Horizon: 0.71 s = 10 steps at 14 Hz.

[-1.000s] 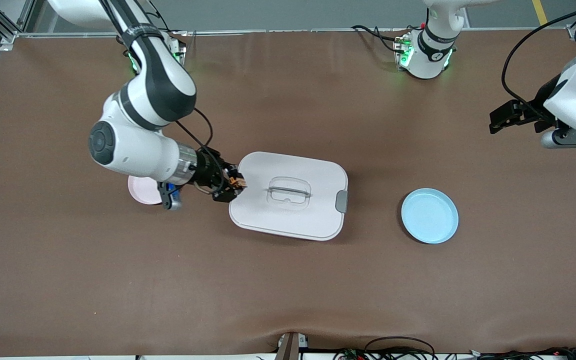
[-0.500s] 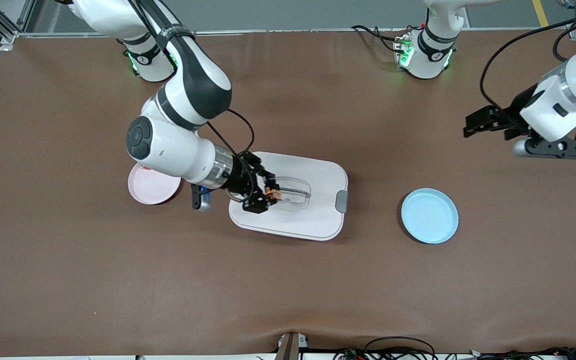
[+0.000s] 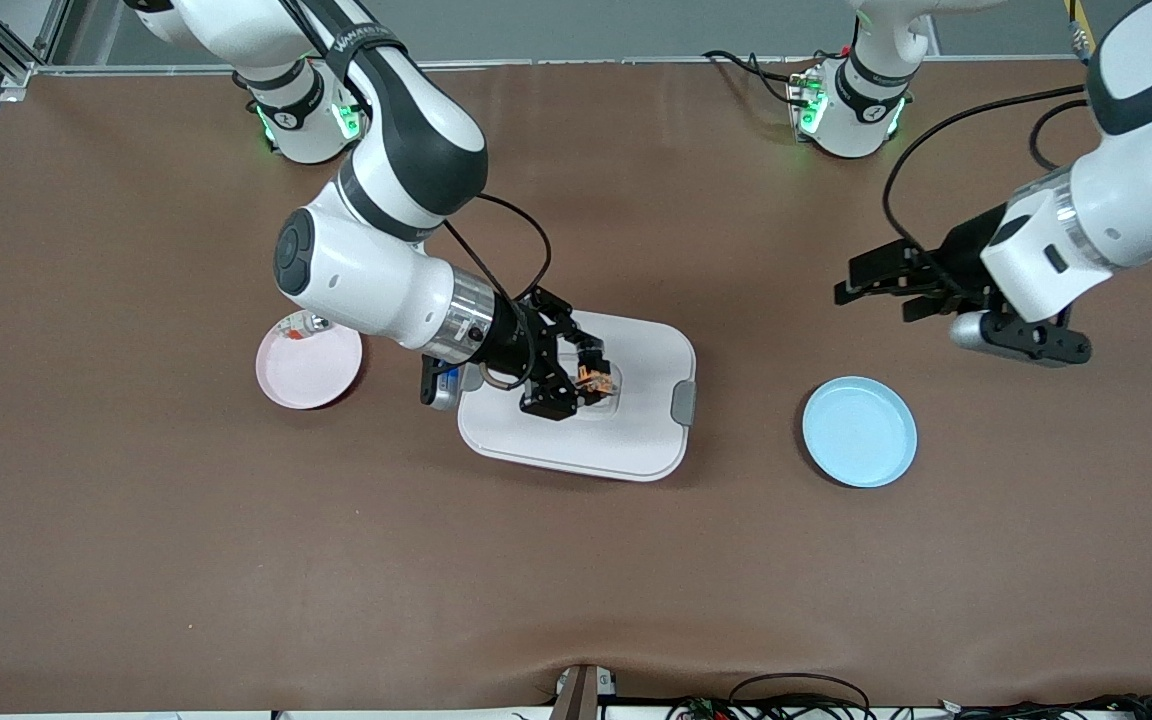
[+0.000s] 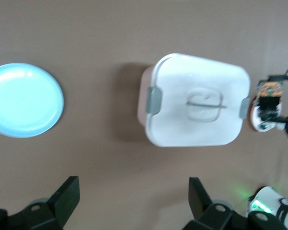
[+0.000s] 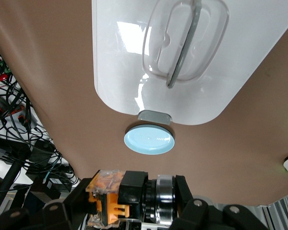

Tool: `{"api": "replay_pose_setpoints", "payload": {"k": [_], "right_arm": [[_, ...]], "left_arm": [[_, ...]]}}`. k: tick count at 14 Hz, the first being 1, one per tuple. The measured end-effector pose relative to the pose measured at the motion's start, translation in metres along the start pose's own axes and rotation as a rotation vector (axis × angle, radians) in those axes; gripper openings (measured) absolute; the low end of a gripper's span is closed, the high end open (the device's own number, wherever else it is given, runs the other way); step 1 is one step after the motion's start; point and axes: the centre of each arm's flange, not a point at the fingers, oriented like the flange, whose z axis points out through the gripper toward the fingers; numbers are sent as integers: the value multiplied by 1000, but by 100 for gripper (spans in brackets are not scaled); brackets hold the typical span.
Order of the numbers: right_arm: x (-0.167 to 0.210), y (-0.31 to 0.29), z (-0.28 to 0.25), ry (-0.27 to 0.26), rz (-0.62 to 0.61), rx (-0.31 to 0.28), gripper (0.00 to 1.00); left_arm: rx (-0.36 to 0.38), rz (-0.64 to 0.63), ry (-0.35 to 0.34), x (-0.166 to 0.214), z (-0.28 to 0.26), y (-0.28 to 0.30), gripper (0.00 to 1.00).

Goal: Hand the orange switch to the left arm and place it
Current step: 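Carry the switch over the box while the left gripper reaches toward it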

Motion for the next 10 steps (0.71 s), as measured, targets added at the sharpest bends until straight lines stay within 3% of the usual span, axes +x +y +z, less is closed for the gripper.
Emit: {"api": "replay_pose_setpoints", "payload": {"k": [4, 10], "right_arm": [[-2, -3, 6, -6, 39, 11, 74], [-5, -6, 4, -16, 93, 42, 74]], "left_arm": [[-37, -60, 75, 7, 30, 55, 100], [-72, -25, 109, 11, 80, 105, 100]]}}
